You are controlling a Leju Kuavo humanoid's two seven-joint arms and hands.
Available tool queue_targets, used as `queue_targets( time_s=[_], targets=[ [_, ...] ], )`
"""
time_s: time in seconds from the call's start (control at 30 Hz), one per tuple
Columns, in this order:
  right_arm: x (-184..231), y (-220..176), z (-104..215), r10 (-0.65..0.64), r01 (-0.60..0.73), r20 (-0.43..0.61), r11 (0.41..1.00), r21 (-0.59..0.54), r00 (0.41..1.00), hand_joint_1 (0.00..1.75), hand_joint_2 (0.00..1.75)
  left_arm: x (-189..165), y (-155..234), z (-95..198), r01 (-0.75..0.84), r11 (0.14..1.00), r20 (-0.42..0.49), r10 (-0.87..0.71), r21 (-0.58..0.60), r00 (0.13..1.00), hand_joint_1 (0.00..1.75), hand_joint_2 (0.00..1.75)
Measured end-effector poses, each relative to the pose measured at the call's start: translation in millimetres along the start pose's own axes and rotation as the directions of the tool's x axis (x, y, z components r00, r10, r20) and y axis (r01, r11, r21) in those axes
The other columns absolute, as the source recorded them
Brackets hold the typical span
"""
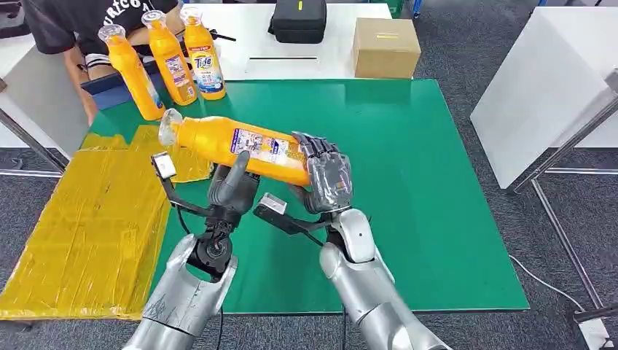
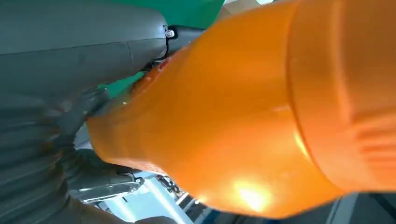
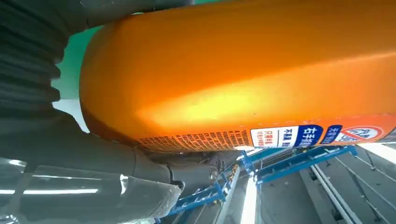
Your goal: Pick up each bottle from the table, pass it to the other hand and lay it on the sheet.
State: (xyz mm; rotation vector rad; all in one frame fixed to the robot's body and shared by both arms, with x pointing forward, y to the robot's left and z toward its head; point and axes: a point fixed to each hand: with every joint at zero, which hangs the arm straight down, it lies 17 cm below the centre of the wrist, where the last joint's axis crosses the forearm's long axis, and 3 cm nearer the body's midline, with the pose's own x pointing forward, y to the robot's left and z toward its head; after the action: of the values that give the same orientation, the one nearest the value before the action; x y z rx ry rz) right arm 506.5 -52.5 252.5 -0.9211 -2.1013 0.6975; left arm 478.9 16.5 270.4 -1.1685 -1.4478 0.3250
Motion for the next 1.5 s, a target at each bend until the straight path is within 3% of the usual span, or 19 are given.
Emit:
queue_targets(
  time_s=[0.4, 1.23, 1.27, 1.3, 1.5],
  targets=[
    [40.0, 17.8, 5.1, -0.067, 0.065, 0.026, 0.997, 0.043, 0.997, 1.75, 1.75, 23.1, 4.0, -4.8, -0.050, 0.998, 0.090, 0.047, 0.030, 0.995, 0.00, 1.75],
    [64.4, 40.2, 17.0, -0.112, 0.107, 0.041, 0.988, 0.107, 0.993, 1.75, 1.75, 63.7, 34.1, 3.8, -0.058, 0.993, 0.264, 0.028, 0.107, 0.964, 0.00, 1.75],
    [64.9, 41.0, 17.6, -0.112, 0.107, 0.042, 0.988, 0.110, 0.993, 1.75, 1.75, 65.1, 34.8, 4.4, -0.054, 0.993, 0.271, 0.023, 0.109, 0.962, 0.56, 1.75],
    [65.0, 41.4, 17.9, -0.112, 0.107, 0.042, 0.988, 0.111, 0.993, 1.75, 1.75, 66.6, 35.5, 5.0, -0.053, 0.992, 0.278, 0.020, 0.110, 0.960, 1.64, 1.75],
    [65.7, 44.8, 19.9, -0.114, 0.108, 0.041, 0.987, 0.120, 0.993, 1.75, 1.75, 73.0, 37.3, 9.3, -0.046, 0.992, 0.309, 0.008, 0.115, 0.951, 1.68, 1.75]
  ],
)
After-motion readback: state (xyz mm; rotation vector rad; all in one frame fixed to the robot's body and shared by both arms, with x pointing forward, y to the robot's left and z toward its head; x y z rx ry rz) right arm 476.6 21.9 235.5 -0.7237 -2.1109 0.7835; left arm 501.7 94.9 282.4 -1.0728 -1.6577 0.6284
